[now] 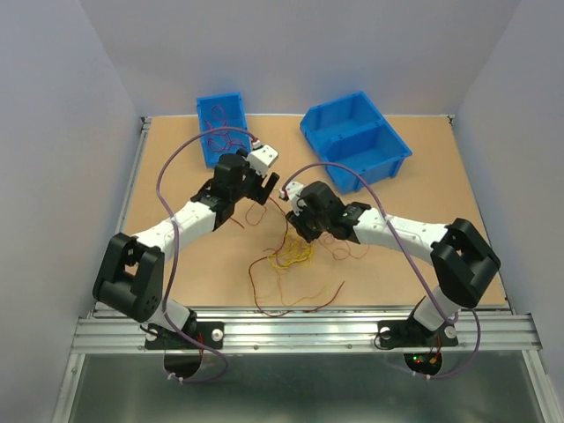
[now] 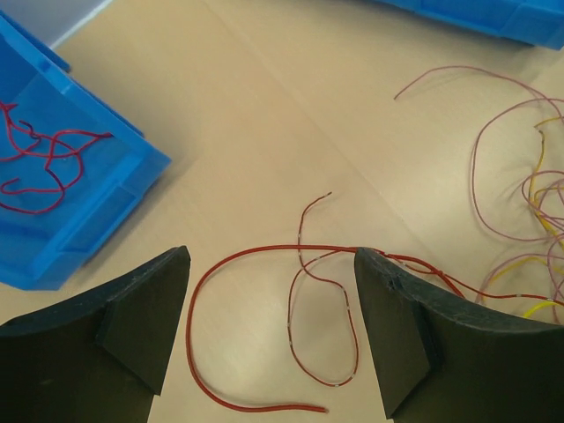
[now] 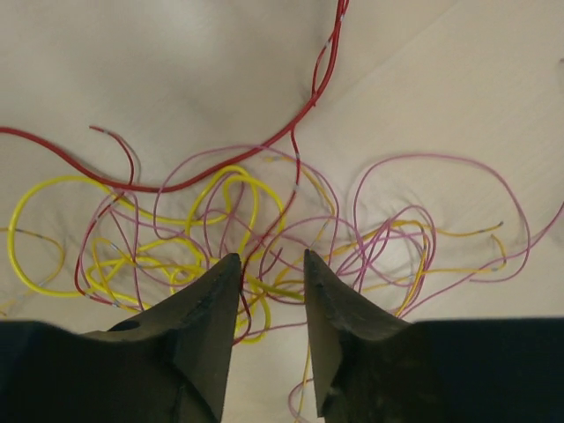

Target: Untangle the cables

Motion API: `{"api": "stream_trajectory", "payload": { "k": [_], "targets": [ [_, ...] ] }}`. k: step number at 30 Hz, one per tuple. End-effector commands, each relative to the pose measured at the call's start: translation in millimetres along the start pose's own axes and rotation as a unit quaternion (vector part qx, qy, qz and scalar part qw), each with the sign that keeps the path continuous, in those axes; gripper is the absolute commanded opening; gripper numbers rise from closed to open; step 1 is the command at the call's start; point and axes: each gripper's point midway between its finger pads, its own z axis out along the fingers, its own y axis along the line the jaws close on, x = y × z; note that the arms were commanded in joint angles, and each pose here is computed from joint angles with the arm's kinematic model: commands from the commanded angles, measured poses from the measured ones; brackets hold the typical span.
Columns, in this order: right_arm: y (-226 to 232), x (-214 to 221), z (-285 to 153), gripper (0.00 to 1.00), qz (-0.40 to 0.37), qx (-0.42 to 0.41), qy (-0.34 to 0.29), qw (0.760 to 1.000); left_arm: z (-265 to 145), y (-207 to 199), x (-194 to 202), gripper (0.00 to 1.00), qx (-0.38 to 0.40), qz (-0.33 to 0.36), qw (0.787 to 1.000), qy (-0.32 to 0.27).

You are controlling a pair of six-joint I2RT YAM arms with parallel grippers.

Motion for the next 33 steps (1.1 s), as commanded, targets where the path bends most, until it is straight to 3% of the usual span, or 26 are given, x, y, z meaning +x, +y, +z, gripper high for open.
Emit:
{"api": "stream_trajectory", "payload": {
  "k": [1,3,4,5,7,11,16,33],
  "targets": [
    [-0.7,-38.1,-4.3,0.39,-0.018,-0.008,-0.038,0.999,13.7,4.4,-6.7,0.87,-0.009,0.005,1.0,-0.016],
    [-1.1,-37.6,-5.4,0.28,-0.02,-0.007,-0.038,0.999,18.9,3.5,0.8,0.87,-0.005,0.018,1.0,0.003],
    [-1.9,-40.6,-9.3,0.15,-0.02,-0.005,-0.043,0.999,25.0,1.5,5.0,0.86,0.002,0.022,1.0,0.013],
    [-2.1,-41.9,-12.5,0.08,-0.017,-0.004,-0.047,0.999,28.3,-1.0,9.4,0.86,0.009,0.03,0.999,0.023],
    [-13.4,-45.2,-26.1,0.01,0.002,0.032,-0.06,0.998,35.3,-5.6,21.1,0.84,0.012,0.039,0.998,0.047],
    [-36.0,-36.8,-53.3,0.01,0.055,0.105,-0.077,0.99,38.8,-4.0,28.6,0.84,0.007,0.057,0.997,0.06],
    [-66.2,-7.4,-76.2,0.01,0.126,0.214,-0.048,0.967,36.7,-13.0,32.3,0.84,0.04,0.084,0.994,0.063],
    [-59.6,-8.9,-78.1,0.01,0.117,0.191,-0.047,0.973,56.0,-9.1,29.8,0.82,0.035,0.132,0.99,0.036]
  ]
}}
